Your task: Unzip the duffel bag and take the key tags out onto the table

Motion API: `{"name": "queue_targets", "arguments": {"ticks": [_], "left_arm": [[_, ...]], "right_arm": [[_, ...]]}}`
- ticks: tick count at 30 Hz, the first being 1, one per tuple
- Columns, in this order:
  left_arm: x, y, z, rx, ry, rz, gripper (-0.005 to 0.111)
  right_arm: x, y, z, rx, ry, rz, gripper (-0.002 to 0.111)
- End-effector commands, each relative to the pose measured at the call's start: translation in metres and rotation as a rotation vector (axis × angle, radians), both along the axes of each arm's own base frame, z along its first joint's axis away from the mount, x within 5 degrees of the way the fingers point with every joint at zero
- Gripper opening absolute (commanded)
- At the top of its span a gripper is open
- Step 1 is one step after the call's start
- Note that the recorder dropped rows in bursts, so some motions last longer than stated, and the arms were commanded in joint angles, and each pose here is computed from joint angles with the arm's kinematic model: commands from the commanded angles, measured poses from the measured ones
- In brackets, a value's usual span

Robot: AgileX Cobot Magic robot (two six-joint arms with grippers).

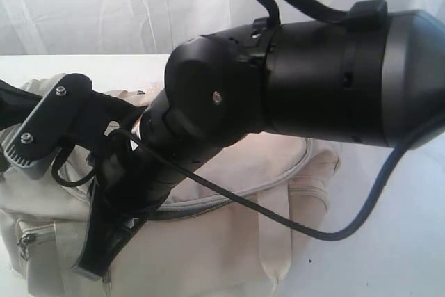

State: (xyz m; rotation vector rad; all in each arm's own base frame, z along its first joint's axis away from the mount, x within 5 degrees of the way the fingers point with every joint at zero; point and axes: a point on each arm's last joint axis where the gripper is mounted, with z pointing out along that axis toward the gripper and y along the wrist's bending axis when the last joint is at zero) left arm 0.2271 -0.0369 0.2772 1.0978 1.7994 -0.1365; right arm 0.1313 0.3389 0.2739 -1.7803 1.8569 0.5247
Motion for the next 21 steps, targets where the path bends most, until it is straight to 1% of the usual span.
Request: {"name": "queue_targets", "arguments": {"ticks": [1, 5, 7, 11, 12, 14, 15, 18, 19, 21], "left_arm": [[0.027, 0.004, 0.015, -0.033, -0.072, 0.07, 0.0], [0.055, 0.008, 0.024, -0.041, -0.084, 0.097, 0.0], [0.068, 0.009, 0.025, -0.06, -0.07, 0.117, 0.0], [0.092, 0.012, 0.011, -0.093, -0.003, 0.153, 0.0], [0.096, 0.013, 0.007, -0.103, 0.015, 0.176, 0.003], [0.1, 0.014, 0.004, -0.115, 0.034, 0.194, 0.013], [0.101, 0.014, 0.003, -0.116, 0.036, 0.195, 0.021], [0.099, 0.013, 0.005, -0.127, 0.038, 0.186, 0.05], [0.097, 0.011, 0.008, -0.133, 0.035, 0.171, 0.063], [0.091, 0.01, 0.017, -0.148, 0.016, 0.167, 0.075]], "right_arm": [[-0.005, -0.006, -0.002, -0.059, 0.044, 0.013, 0.0], [-0.005, -0.006, -0.002, -0.059, 0.044, 0.013, 0.0], [-0.005, -0.006, -0.002, -0.059, 0.044, 0.013, 0.0], [-0.005, -0.006, -0.002, -0.061, 0.045, 0.013, 0.0], [-0.005, -0.006, -0.002, -0.061, 0.045, 0.013, 0.0], [-0.005, -0.006, -0.002, -0.063, 0.047, 0.014, 0.0], [-0.005, -0.006, -0.002, -0.067, 0.049, 0.015, 0.0], [-0.006, -0.007, -0.002, -0.071, 0.051, 0.016, 0.0], [-0.006, -0.007, -0.002, -0.071, 0.051, 0.016, 0.0], [-0.006, -0.007, -0.002, -0.071, 0.051, 0.016, 0.0]]}}
